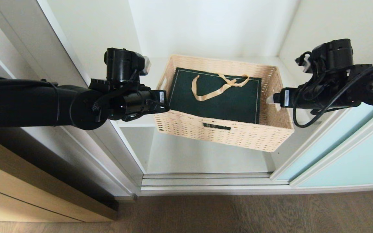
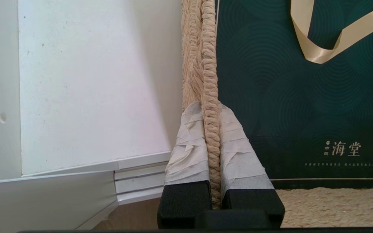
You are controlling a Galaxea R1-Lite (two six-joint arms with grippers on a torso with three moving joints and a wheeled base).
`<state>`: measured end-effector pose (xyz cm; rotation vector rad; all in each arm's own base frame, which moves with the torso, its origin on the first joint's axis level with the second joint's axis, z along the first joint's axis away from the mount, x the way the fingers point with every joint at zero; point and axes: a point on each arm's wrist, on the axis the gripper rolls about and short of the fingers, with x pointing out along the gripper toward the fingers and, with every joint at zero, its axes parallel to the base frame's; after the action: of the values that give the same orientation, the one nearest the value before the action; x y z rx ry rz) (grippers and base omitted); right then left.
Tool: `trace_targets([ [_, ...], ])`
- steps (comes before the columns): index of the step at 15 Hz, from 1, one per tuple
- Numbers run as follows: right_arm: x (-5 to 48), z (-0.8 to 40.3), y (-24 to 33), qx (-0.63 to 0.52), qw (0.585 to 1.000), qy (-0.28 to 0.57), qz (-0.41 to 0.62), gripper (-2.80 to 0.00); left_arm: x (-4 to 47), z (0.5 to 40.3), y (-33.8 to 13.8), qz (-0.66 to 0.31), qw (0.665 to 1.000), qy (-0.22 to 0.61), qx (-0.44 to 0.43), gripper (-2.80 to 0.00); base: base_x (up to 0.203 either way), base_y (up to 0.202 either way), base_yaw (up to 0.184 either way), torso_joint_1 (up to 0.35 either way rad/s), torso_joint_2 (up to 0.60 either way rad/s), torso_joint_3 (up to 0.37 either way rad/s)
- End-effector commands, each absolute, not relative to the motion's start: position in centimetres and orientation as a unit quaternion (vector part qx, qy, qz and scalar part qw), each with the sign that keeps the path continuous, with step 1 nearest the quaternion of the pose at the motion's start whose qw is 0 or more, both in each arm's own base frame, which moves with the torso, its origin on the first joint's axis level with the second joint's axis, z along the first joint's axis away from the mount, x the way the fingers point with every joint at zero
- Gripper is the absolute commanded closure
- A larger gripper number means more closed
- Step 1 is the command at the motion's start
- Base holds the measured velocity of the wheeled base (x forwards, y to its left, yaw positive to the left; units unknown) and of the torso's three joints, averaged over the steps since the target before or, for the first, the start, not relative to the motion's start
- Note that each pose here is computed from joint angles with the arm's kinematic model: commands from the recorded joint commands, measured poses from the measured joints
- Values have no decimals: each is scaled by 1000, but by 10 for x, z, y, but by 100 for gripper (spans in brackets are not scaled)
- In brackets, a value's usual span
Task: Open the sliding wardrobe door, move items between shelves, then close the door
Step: Place the basket on the lower shelf
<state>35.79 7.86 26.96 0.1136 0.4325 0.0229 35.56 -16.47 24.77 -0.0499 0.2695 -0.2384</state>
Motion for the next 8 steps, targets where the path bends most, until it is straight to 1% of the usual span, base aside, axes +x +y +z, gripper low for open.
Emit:
trace_targets([
  [1, 359, 268, 84, 55, 974, 218, 19, -280, 355, 245, -164, -117, 983, 138, -24, 0, 0, 0, 0, 0, 0, 0],
  [4, 360, 264, 89, 51, 972, 229, 23, -280, 355, 243, -164, -118, 984, 129, -25, 0, 0, 0, 0, 0, 0, 0],
  [5, 361, 263, 89, 49, 971, 233, 22, 0, 355, 245, -164, -119, 985, 126, -25, 0, 0, 0, 0, 0, 0, 0],
  [8, 365, 259, 90, 48, 969, 240, 22, 0, 355, 248, -164, -119, 985, 122, -27, 0, 0, 0, 0, 0, 0, 0],
])
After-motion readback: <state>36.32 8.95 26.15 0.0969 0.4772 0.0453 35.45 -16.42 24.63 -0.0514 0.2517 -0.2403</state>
